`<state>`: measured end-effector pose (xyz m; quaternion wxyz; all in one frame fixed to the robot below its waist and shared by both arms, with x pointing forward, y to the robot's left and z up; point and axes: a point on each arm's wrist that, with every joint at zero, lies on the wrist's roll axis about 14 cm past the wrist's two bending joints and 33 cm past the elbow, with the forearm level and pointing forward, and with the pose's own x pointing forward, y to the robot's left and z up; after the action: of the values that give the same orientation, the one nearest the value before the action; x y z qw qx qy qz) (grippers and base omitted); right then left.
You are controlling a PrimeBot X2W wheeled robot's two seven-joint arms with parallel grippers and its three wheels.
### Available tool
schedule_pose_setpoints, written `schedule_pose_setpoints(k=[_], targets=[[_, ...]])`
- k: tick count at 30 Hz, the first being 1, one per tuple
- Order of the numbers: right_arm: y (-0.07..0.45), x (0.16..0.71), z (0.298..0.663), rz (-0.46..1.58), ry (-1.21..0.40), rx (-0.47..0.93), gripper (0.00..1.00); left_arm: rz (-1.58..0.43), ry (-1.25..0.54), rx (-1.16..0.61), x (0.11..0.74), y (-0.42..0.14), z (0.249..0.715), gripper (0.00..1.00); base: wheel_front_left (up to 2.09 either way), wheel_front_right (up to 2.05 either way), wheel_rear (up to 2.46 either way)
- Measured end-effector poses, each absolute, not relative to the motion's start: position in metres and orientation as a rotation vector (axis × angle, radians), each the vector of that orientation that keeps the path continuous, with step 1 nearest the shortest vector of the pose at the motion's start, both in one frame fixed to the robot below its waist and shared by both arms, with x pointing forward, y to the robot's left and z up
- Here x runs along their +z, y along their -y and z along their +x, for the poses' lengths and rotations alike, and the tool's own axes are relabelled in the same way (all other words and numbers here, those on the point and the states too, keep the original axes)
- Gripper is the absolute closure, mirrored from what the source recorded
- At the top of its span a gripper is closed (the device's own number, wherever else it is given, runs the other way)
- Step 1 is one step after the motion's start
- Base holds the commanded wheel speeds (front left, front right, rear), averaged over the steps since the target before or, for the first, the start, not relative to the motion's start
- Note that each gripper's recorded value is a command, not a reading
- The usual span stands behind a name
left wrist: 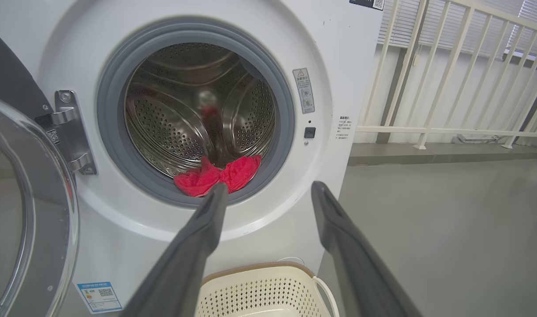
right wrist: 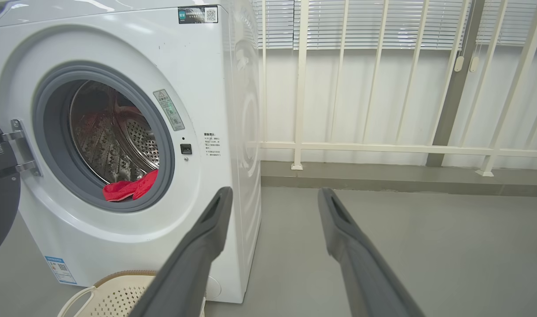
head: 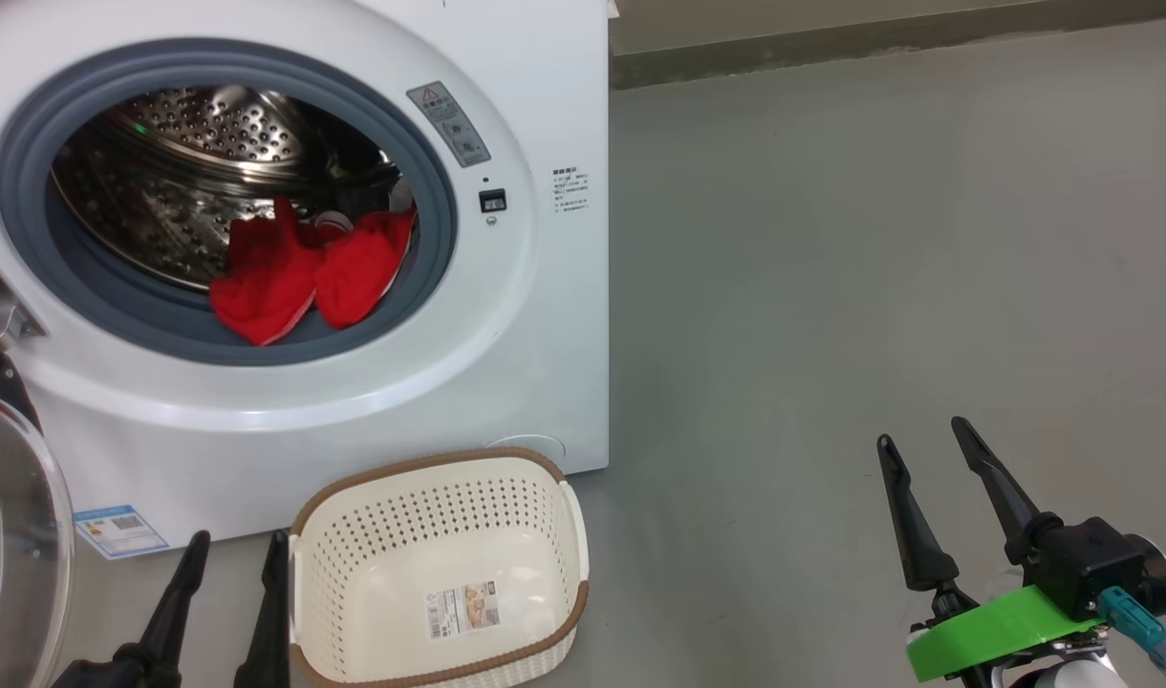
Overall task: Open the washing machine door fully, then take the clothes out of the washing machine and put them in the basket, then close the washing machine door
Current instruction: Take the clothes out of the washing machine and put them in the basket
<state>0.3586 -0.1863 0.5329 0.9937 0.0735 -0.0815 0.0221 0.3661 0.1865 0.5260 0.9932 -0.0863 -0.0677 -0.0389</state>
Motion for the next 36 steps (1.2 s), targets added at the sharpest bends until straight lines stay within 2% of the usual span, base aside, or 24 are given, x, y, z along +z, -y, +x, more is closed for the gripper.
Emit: schedule_pose_setpoints(k=[20,36], targets=[[0.1844,0.5273,0.3595,0.146,0.145,0.051,0.0,-0.175,0.134,-0.064,0.5248,-0.1899,0.3664,0.0,1.35,-1.35,0.0],[0.1848,0.5292,0.3582,0.144,0.151,0.051,0.0,-0.178,0.131,-0.06,0.5238,-0.1912,0.3655,0.0,0.18,-0.18,0.0]])
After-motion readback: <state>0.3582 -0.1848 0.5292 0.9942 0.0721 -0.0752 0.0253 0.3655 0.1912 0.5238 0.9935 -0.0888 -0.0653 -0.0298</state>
